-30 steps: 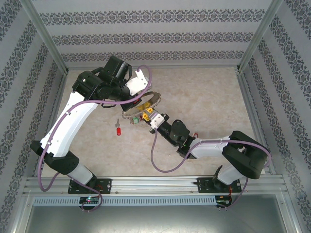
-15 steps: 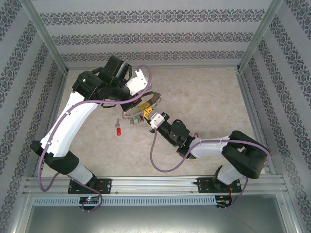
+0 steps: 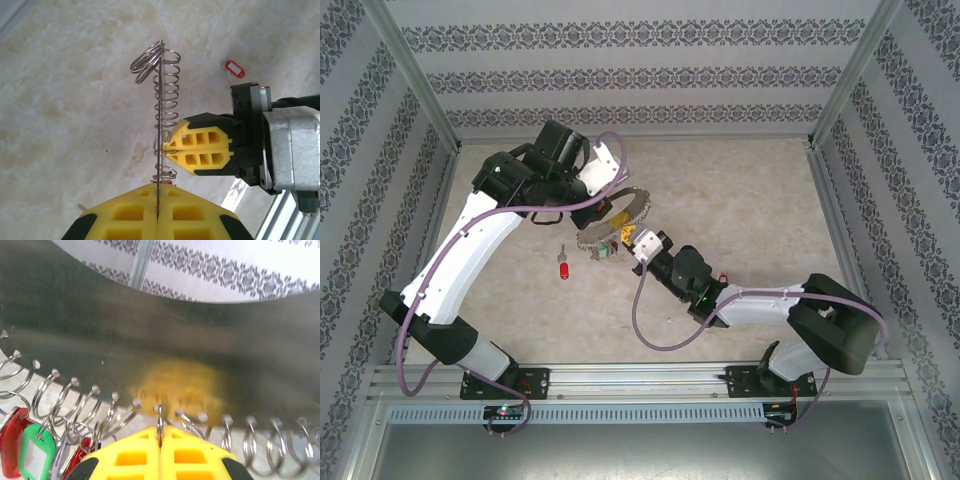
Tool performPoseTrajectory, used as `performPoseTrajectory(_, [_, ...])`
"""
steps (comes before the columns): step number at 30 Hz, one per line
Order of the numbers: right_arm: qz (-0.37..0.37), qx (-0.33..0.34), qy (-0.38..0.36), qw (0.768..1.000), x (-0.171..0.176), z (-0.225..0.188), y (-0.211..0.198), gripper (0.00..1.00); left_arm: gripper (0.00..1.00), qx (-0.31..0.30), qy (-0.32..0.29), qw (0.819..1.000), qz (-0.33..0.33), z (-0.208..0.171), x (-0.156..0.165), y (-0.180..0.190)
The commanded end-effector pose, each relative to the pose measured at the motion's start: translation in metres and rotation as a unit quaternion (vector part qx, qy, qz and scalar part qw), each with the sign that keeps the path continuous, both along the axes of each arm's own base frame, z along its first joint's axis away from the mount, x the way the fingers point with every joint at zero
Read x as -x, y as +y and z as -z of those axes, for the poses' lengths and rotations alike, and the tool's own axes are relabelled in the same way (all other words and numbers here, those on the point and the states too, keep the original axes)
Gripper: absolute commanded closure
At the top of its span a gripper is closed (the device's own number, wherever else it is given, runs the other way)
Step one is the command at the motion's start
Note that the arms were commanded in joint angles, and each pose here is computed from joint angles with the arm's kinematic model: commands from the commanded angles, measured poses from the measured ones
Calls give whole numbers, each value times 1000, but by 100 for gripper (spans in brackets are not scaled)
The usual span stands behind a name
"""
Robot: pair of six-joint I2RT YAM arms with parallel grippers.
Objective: Put the keys on the keyring
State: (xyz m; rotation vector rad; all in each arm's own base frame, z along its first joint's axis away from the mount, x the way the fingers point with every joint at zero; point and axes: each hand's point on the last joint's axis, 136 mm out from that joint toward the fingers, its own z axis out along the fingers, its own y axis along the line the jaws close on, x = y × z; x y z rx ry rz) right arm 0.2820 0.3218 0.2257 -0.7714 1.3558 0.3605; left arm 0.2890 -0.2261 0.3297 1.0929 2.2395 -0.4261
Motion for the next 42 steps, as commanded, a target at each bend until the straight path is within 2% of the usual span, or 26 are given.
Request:
performPoseTrajectory(1, [-26, -26, 41, 999, 5, -8, -8, 100, 96, 93, 4, 995, -26, -16, -11, -9])
performPoseTrajectory(3, [-39, -19, 72, 996, 6, -4, -14, 100, 97, 111, 21, 993, -35, -7, -15, -9])
performPoseTrajectory(6, [-58, -8, 105, 993, 9, 4, -24, 100, 92, 132, 59, 988, -60, 10, -24, -4])
performPoseTrajectory(7, [-67, -8, 112, 991, 11, 5, -27, 100, 87, 148, 74, 984, -67, 17, -27, -2])
performPoseTrajectory(10, [-102, 1, 146, 984, 19, 7, -31, 100, 84, 213, 121, 967, -68, 34, -32, -10])
performPoseTrajectory(16, [-131, 70, 209, 967, 30, 13, -38, 100, 67, 238, 185, 949, -87, 81, -35, -19])
performPoseTrajectory(19, [-147, 77, 234, 958, 32, 10, -41, 100, 58, 243, 199, 943, -108, 100, -37, -18])
performPoseTrajectory(21, [-156, 86, 255, 950, 33, 11, -43, 100, 52, 238, 205, 941, -122, 110, -38, -15])
performPoseTrajectory(28, [-186, 113, 314, 924, 39, 22, -48, 100, 44, 234, 191, 935, -184, 133, -50, 16])
performPoseTrajectory(30, [-192, 125, 323, 918, 40, 29, -48, 100, 48, 250, 189, 932, -183, 130, -52, 20])
performPoseTrajectory(34, [-191, 137, 332, 913, 35, 38, -47, 100, 47, 238, 188, 933, -193, 136, -55, 28])
performPoseTrajectory(42, [-123, 124, 424, 889, 14, 59, -48, 100, 46, 252, 174, 939, -154, 137, -44, 20])
